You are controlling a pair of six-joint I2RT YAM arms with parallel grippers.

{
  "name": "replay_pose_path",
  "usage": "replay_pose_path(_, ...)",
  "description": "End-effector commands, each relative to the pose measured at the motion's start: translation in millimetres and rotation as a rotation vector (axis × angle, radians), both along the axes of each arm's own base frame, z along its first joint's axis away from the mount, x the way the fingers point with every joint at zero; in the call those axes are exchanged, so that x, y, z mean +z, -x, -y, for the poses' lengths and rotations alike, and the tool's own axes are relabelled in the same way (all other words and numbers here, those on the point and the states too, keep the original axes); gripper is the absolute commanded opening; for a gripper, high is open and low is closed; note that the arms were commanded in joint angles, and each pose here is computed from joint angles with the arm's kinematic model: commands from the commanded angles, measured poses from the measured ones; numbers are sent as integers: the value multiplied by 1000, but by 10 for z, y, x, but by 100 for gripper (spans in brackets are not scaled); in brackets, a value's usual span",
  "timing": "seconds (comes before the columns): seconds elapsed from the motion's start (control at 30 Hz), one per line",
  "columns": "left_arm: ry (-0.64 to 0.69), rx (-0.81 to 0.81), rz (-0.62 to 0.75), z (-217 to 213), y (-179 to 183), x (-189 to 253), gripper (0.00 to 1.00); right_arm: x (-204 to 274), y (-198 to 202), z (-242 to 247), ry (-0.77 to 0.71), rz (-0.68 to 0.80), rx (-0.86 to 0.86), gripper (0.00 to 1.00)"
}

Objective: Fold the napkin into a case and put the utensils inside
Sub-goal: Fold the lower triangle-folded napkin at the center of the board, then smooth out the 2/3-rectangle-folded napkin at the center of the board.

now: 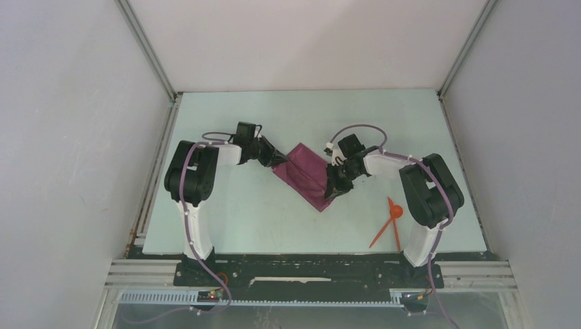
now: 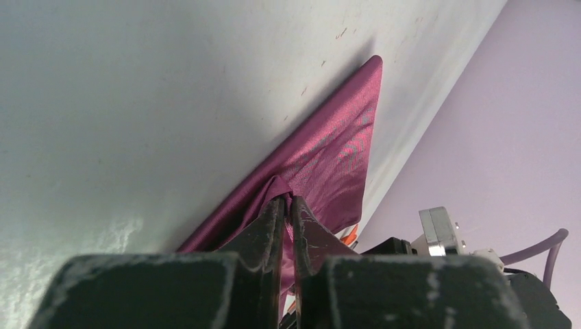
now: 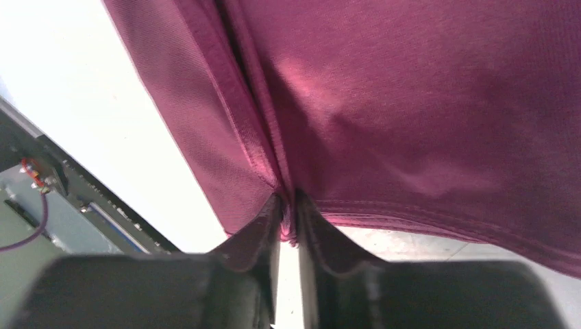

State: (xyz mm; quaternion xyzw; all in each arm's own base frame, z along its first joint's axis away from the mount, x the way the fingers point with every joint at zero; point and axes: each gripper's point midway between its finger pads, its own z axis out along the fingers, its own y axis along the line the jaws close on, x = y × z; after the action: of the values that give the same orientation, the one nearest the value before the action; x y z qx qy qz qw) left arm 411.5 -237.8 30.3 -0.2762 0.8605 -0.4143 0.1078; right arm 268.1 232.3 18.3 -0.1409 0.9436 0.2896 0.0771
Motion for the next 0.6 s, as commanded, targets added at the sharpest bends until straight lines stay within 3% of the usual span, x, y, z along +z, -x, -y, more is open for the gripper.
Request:
replay_pose_path(0.0, -8, -8, 44, 13, -124, 44, 10, 239, -104, 130, 89, 83, -56, 35)
replay_pose_path(0.1, -9, -7, 43, 9, -123, 35, 10, 589, -218, 249, 200, 233, -110, 62)
replay_pose_path(0.2, -8, -10, 45, 14, -128, 39, 10, 855, -190, 41, 78, 251, -122, 75)
replay_pose_path(0.33, -8, -7, 46, 14, -136, 46, 10, 916, 32, -667, -286, 91, 16, 77)
replay_pose_path(0.43, -7, -8, 47, 16, -139, 52, 10, 928, -11, -894, -411, 67, 52, 80)
replay_pose_path(0.57, -10, -13, 62, 14, -145, 85, 14, 801, -167, -833, -541, 30, 31, 82)
